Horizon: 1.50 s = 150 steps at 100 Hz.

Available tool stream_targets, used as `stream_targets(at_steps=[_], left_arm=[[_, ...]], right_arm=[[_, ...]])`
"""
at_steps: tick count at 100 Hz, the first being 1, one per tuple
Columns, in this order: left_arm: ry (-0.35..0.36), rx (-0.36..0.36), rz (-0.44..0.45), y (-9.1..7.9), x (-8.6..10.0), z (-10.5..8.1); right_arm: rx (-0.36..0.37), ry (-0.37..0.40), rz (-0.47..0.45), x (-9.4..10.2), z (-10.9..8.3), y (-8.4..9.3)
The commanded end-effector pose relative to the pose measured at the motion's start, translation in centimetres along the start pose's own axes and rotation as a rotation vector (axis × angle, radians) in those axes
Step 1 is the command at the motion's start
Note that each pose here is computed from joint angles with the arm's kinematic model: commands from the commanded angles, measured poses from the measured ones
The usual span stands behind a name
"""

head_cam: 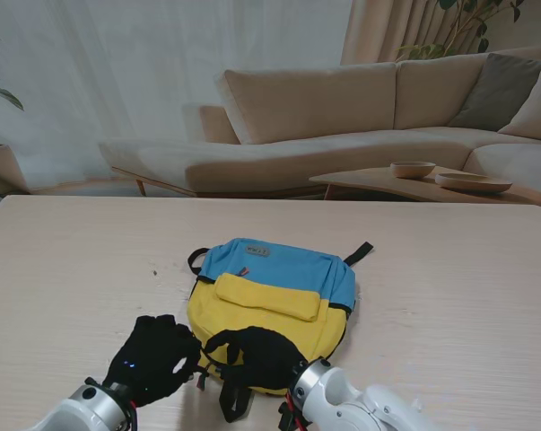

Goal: Pack books into the school bag then zip close the school bag

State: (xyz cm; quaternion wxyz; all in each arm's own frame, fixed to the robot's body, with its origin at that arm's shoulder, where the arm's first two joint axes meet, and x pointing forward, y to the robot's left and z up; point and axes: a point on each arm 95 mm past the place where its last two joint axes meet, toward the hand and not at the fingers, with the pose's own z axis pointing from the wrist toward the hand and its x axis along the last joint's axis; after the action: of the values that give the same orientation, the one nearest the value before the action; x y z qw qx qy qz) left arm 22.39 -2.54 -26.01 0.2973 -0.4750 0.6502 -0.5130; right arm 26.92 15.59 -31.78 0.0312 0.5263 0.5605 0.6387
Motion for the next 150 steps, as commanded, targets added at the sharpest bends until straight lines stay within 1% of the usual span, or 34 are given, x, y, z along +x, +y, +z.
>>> stream_targets(at_steps=[1, 18, 54, 73, 85, 96, 111, 135, 139, 150], left_arm=[[0.004, -0.014, -0.011, 0.1, 0.2, -0.2], [0.006, -0.017, -0.014, 0.1, 0.2, -0.2], [0.02, -0.018, -0.029, 0.0, 0.1, 0.1], [0.017, -0.02, -0.045, 0.0, -0.3, 0.1], [0.022, 0.008, -0.081, -0.2, -0.8, -0.1], [0.017, 0.04, -0.084, -0.4, -1.5, 0.0], [-0.001, 0.036, -0.086, -0.2, -3.0, 0.9], [-0.035, 0.053, -0.137, 0.3, -5.3, 3.7], [-0.024, 0.038, -0.133, 0.4, -5.6, 4.0], [0.013, -0.042, -0.103, 0.9, -5.8, 4.6]], right_arm=[[0.029, -0.001, 0.028, 0.2, 0.3, -0.8], [0.069, -0.003, 0.073, 0.2, 0.6, -1.7], [0.143, 0.017, 0.086, 0.4, 0.7, -3.2], [0.159, 0.034, 0.084, 0.5, 0.4, -3.5], [0.158, 0.035, 0.075, 0.3, 0.2, -3.5], [0.155, 0.037, 0.063, 0.0, 0.0, -3.5], [0.153, 0.038, 0.051, -0.5, -0.3, -3.7], [0.155, 0.037, 0.044, -1.4, -1.0, -3.9], [0.156, 0.034, 0.045, -1.5, -1.1, -4.0], [0.161, 0.029, 0.046, -1.8, -1.2, -4.1]])
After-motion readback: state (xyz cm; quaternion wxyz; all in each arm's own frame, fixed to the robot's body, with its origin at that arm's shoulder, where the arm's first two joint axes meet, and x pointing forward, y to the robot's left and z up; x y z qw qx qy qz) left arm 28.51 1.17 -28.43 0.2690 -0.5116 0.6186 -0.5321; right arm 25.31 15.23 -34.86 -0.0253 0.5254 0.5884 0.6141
